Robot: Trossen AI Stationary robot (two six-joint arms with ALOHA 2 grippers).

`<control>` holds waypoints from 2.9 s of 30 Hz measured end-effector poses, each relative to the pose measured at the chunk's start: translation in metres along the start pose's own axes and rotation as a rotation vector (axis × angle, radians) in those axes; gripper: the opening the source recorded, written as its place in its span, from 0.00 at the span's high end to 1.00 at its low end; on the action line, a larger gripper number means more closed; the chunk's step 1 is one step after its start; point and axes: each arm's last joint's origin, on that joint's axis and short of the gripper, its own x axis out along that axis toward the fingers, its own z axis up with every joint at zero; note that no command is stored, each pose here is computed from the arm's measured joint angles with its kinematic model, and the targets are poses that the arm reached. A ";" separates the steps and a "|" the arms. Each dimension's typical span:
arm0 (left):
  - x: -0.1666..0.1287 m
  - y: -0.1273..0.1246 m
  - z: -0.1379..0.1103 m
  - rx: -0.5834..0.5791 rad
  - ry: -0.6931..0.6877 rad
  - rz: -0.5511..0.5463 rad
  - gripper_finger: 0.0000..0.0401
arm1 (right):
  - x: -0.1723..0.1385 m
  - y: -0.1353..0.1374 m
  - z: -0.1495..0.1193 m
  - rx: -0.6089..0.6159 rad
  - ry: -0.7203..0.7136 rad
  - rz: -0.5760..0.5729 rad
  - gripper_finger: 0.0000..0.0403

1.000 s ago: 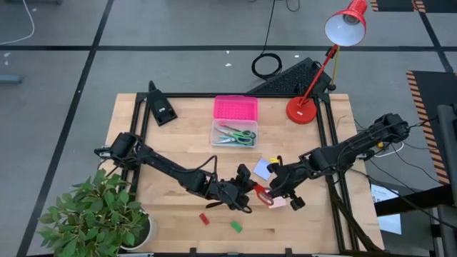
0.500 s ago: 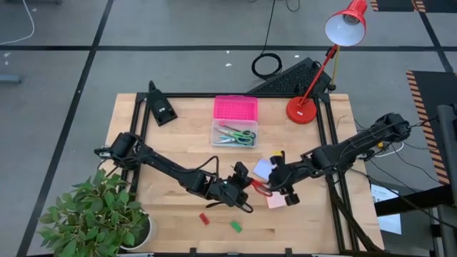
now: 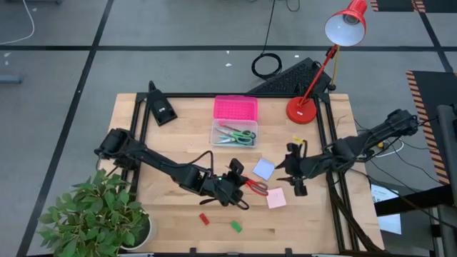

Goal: Pack school essentials
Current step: Put the orange scissors into the supply box

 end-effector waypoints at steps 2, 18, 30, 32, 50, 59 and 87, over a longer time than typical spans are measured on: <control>0.001 0.004 -0.002 -0.009 0.010 0.013 0.91 | -0.005 0.000 -0.001 0.006 -0.019 -0.034 0.54; 0.007 0.040 -0.029 0.010 0.131 0.084 0.93 | 0.012 0.001 -0.044 0.047 -0.105 -0.229 0.54; 0.004 0.091 -0.053 -0.183 0.096 0.170 0.93 | 0.010 -0.003 -0.054 0.080 -0.134 -0.231 0.54; 0.007 0.095 -0.057 -0.195 0.105 0.179 0.93 | 0.011 -0.003 -0.056 0.079 -0.128 -0.240 0.54; 0.037 0.133 -0.114 -0.284 0.175 0.191 0.93 | 0.012 -0.003 -0.057 0.075 -0.133 -0.236 0.54; 0.065 0.132 -0.140 -0.301 0.191 0.127 0.93 | 0.012 -0.002 -0.056 0.077 -0.129 -0.207 0.54; 0.094 0.096 -0.206 -0.307 0.265 0.047 0.93 | 0.012 -0.002 -0.057 0.049 -0.127 -0.207 0.54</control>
